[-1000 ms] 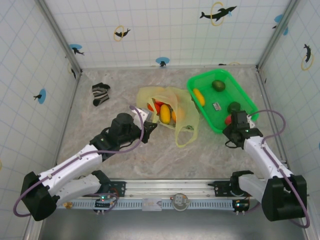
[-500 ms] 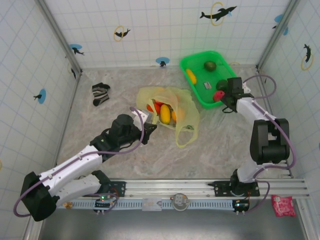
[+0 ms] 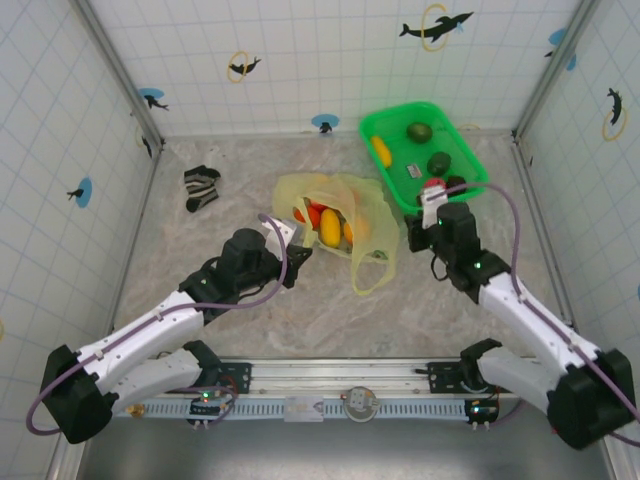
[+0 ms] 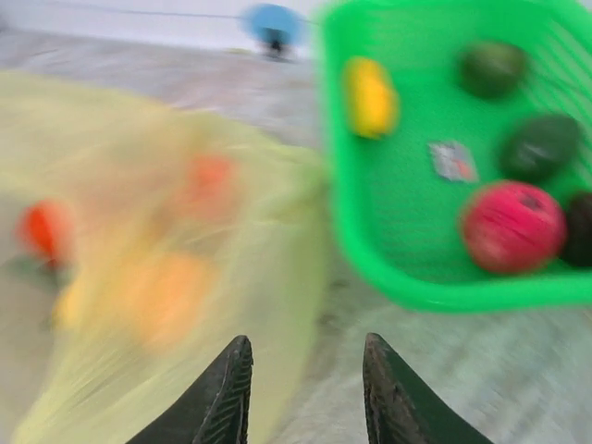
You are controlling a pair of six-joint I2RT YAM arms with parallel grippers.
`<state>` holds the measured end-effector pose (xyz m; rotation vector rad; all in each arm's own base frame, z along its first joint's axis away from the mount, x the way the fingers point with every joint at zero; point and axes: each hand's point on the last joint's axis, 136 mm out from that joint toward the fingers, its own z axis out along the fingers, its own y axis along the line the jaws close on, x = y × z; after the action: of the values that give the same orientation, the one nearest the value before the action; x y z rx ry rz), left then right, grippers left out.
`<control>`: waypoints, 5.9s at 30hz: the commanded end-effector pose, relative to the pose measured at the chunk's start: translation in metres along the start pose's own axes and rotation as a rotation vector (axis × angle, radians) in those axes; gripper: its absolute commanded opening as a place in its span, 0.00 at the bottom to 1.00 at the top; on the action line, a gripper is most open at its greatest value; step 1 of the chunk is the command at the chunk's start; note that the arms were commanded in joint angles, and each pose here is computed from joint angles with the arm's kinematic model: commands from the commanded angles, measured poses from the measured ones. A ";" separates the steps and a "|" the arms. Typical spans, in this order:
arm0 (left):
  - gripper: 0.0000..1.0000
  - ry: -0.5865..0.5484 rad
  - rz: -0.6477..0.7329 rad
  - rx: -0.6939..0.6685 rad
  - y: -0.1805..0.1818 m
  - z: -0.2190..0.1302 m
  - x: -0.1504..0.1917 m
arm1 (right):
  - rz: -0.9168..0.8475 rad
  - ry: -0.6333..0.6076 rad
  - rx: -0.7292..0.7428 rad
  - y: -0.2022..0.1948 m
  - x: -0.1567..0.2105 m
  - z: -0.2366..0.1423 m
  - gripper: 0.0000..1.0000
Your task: Place the fake fruits into the plastic bag and tie a complex knot
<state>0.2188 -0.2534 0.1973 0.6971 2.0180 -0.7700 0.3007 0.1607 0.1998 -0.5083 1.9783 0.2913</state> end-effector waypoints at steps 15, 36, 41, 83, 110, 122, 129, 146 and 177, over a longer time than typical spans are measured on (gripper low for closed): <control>0.00 -0.019 0.011 -0.055 0.007 -0.015 0.000 | -1.334 0.359 -0.500 0.125 0.116 -0.038 0.48; 0.00 -0.046 0.023 -0.033 0.002 -0.019 -0.007 | -1.431 0.426 -0.428 0.127 0.141 -0.006 0.45; 0.00 -0.040 0.027 -0.035 0.002 -0.018 -0.006 | -1.439 0.510 -0.456 0.123 0.152 -0.009 0.40; 0.00 -0.548 -0.053 0.019 -0.009 -0.093 -0.224 | 0.186 -0.503 -0.184 0.054 -0.243 -0.065 0.00; 0.00 -0.487 -0.002 0.244 -0.039 -0.082 -0.208 | 0.241 -0.357 -0.093 0.012 -0.213 -0.044 0.00; 0.31 -0.521 0.032 0.396 -0.057 -0.080 -0.193 | 0.226 -0.370 -0.145 0.021 -0.220 -0.045 0.00; 0.23 -0.510 0.045 0.398 -0.054 -0.070 -0.182 | 0.224 -0.369 -0.162 0.024 -0.207 -0.046 0.00; 0.00 -0.518 0.186 0.353 -0.058 -0.057 -0.158 | 0.225 -0.241 -0.216 0.032 -0.174 -0.049 0.42; 0.00 -0.455 0.245 0.340 -0.072 -0.042 -0.161 | 0.057 -0.138 -0.610 0.173 -0.205 -0.057 0.27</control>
<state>0.2256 -0.2995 0.3598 0.8381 1.4151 -1.0528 0.2543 0.3340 0.3911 -0.7914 1.7856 0.9487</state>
